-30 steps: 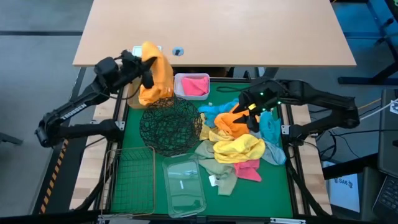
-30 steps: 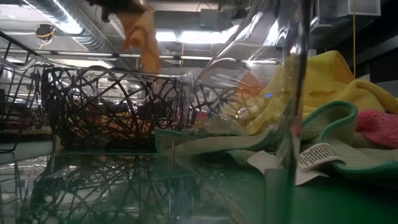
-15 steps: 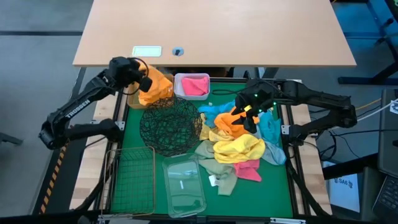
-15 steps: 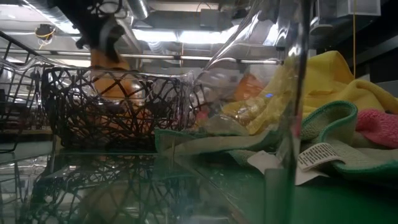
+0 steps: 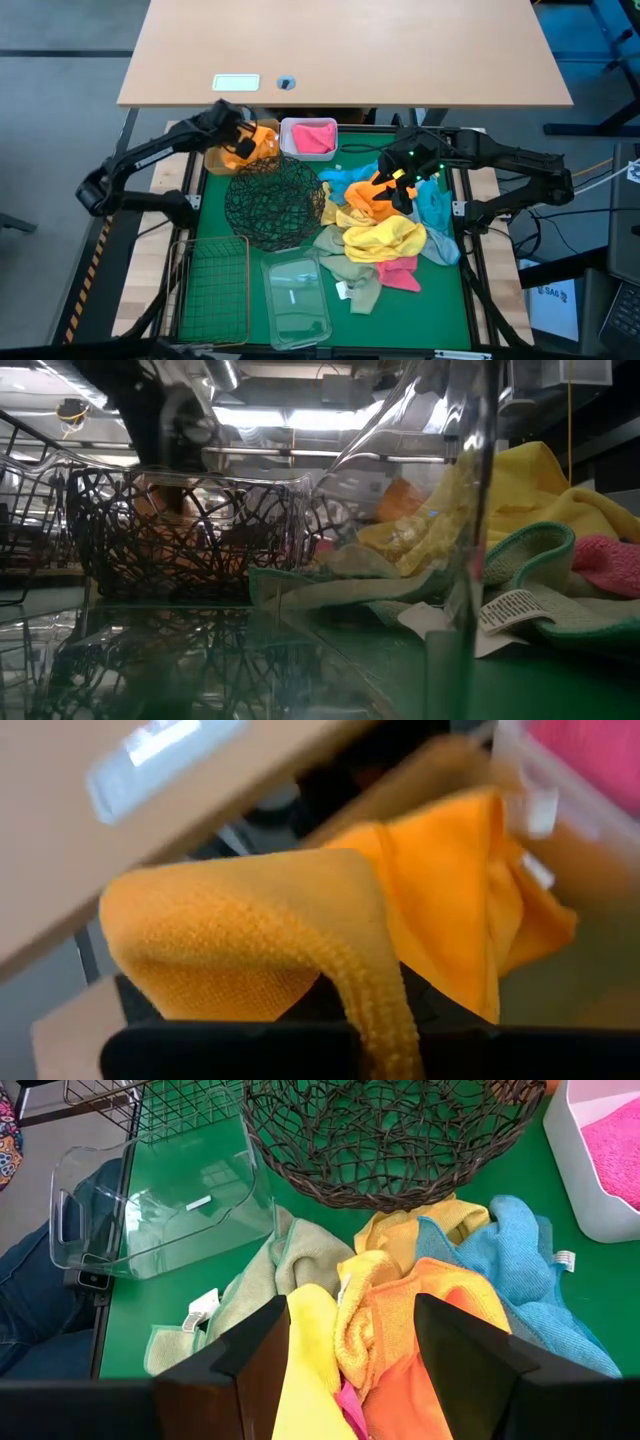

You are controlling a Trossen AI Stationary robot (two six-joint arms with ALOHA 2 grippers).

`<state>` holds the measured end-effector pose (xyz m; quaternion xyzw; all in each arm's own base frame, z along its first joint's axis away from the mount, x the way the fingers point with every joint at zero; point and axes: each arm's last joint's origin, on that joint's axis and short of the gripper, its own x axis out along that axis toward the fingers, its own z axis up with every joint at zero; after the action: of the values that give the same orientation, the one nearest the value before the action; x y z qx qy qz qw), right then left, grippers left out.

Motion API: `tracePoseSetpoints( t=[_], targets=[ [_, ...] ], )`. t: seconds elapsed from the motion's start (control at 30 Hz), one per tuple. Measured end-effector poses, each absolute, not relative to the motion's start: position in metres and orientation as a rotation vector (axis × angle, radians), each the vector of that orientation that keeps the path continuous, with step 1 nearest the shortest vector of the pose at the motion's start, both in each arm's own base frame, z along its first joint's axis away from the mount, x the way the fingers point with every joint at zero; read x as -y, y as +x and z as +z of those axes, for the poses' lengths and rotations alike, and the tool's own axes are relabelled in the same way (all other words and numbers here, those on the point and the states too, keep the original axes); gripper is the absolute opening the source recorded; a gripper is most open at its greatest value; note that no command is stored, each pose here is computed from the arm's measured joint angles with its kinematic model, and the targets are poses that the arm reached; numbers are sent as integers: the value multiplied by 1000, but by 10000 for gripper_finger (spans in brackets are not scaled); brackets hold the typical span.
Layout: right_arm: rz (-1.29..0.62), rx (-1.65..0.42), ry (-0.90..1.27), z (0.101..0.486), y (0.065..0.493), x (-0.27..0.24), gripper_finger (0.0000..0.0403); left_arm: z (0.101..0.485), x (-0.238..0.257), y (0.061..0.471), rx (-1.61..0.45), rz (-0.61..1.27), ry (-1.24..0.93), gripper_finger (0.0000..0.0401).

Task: Sort microfiber towel by color & place in baskets
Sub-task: Put the orange microfiber towel into the orange bin

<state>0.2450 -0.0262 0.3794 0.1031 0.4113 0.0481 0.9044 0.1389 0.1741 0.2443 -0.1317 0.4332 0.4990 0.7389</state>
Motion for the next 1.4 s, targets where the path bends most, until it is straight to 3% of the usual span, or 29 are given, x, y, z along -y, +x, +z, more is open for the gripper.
tracePoseSetpoints(
  t=[0.4, 0.6, 1.03, 1.4],
  targets=[
    [99, -850, 213, 379, 245, 26, 214, 196, -187, 156, -1173, 1023, -332, 3],
    [99, -850, 213, 379, 245, 26, 214, 192, -188, 158, -1194, 1023, -334, 9],
    [99, -850, 215, 379, 245, 26, 214, 218, -193, 165, -1152, 1002, -341, 115],
    [98, -850, 217, 379, 245, 26, 214, 270, -196, 169, -1177, 979, -359, 132]
  ],
)
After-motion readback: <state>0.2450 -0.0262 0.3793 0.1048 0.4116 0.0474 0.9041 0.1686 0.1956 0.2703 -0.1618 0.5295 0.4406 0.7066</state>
